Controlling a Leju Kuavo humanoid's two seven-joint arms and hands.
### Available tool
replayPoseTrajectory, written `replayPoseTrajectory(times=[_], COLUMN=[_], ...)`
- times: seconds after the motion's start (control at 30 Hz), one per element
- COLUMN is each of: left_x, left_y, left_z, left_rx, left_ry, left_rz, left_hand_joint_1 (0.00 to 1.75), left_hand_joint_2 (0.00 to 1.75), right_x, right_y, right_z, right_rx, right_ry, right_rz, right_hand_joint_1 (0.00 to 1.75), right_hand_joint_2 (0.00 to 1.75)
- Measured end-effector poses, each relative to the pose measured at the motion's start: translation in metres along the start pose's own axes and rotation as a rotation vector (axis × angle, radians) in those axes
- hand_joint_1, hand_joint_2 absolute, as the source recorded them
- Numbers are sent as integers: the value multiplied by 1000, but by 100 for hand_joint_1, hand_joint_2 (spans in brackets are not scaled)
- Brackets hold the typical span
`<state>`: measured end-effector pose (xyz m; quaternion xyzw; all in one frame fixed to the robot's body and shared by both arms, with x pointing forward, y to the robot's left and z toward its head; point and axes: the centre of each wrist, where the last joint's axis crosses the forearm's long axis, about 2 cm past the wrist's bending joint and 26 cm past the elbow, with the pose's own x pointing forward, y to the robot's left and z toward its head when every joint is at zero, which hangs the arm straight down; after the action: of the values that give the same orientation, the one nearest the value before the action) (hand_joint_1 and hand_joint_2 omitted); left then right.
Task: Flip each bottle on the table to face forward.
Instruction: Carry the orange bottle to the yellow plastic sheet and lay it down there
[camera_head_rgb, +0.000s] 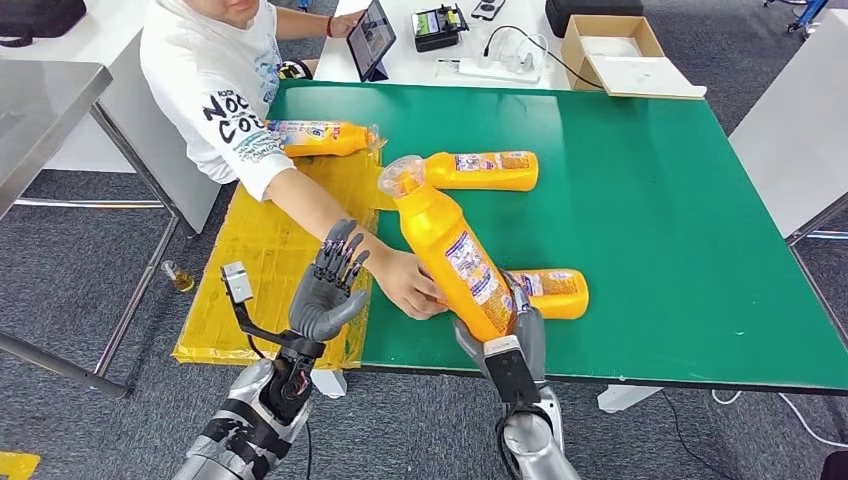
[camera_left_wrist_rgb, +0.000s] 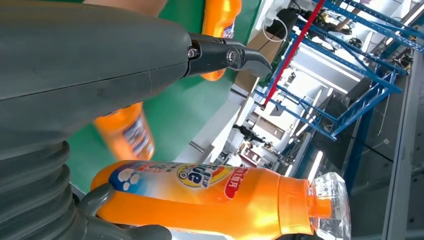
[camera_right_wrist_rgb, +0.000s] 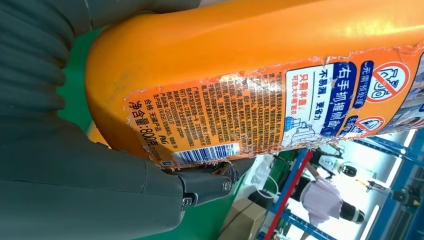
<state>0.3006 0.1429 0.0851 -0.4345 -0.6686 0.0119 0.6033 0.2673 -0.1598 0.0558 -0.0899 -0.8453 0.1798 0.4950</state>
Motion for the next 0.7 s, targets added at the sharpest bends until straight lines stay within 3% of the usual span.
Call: replayPoseTrajectory(times=[0.7], left_x=[3], left_y=[-3], left_z=[-6], left_rx=[-158], left_ry=[46], left_rz=[76], left_hand_joint_1=[0], left_hand_joint_2=[175], right_x=[18], right_y=[51], right_z=[3], right_rx=[163], right_ry=[-7], right_rz=[-113], right_hand_joint_1=[175], right_hand_joint_2=[175])
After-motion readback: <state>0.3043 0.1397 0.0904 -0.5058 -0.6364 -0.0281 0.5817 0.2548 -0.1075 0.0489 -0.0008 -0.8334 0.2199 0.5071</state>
